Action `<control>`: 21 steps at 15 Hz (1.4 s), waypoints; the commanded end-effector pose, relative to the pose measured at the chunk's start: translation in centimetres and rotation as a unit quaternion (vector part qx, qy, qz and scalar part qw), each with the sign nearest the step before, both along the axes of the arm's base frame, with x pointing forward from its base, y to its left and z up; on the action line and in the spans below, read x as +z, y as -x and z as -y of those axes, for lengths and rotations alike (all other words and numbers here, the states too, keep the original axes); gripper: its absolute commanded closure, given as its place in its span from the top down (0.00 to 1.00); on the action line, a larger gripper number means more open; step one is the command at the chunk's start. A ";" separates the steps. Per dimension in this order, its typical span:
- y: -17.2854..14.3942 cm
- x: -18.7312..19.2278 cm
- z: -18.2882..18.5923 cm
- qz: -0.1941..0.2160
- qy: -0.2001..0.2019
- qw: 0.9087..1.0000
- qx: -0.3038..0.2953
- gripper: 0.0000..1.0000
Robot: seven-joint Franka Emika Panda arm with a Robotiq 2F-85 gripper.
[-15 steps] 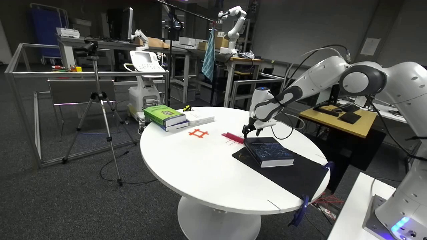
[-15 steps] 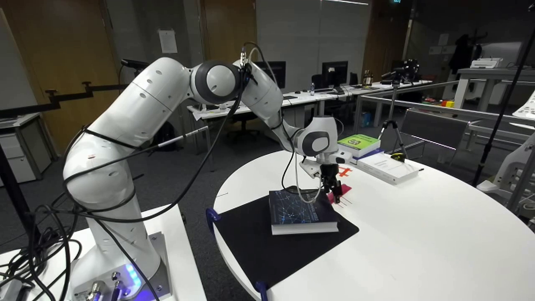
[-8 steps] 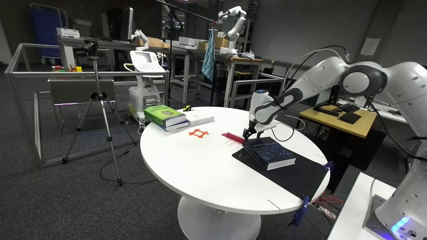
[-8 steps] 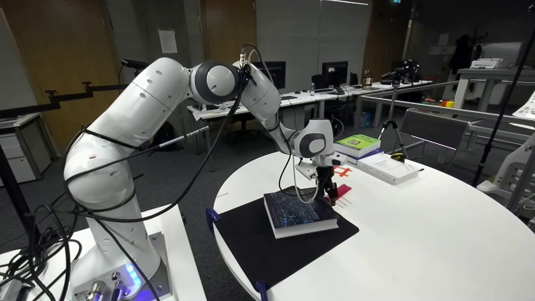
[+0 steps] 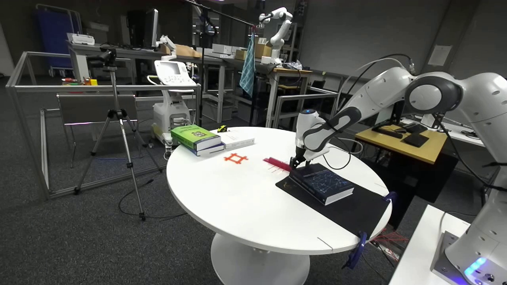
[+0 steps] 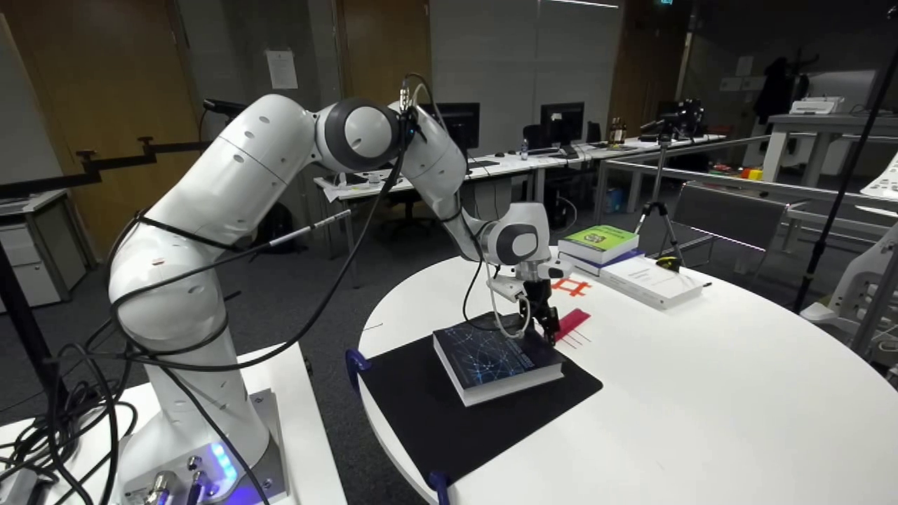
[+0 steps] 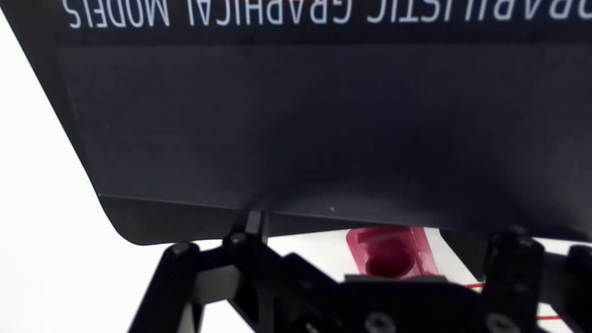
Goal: Close the book
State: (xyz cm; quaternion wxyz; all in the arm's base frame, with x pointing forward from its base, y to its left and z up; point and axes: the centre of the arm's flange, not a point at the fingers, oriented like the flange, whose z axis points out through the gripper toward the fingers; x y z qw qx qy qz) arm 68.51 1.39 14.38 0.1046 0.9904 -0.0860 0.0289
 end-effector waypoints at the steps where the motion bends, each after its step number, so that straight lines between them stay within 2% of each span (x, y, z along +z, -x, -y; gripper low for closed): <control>1: 2.9 1.3 -1.0 -0.028 0.002 0.999 0.034 1.00; 11: 5.7 1.3 -3.1 -0.093 -0.002 0.990 0.110 1.00; 17: 6.4 1.2 -3.4 -0.143 0.012 0.979 0.147 1.00; 19: 6.4 1.3 -3.5 -0.148 0.015 0.978 0.147 1.00; 21: 6.3 1.8 -3.7 -0.125 0.013 0.983 0.133 1.00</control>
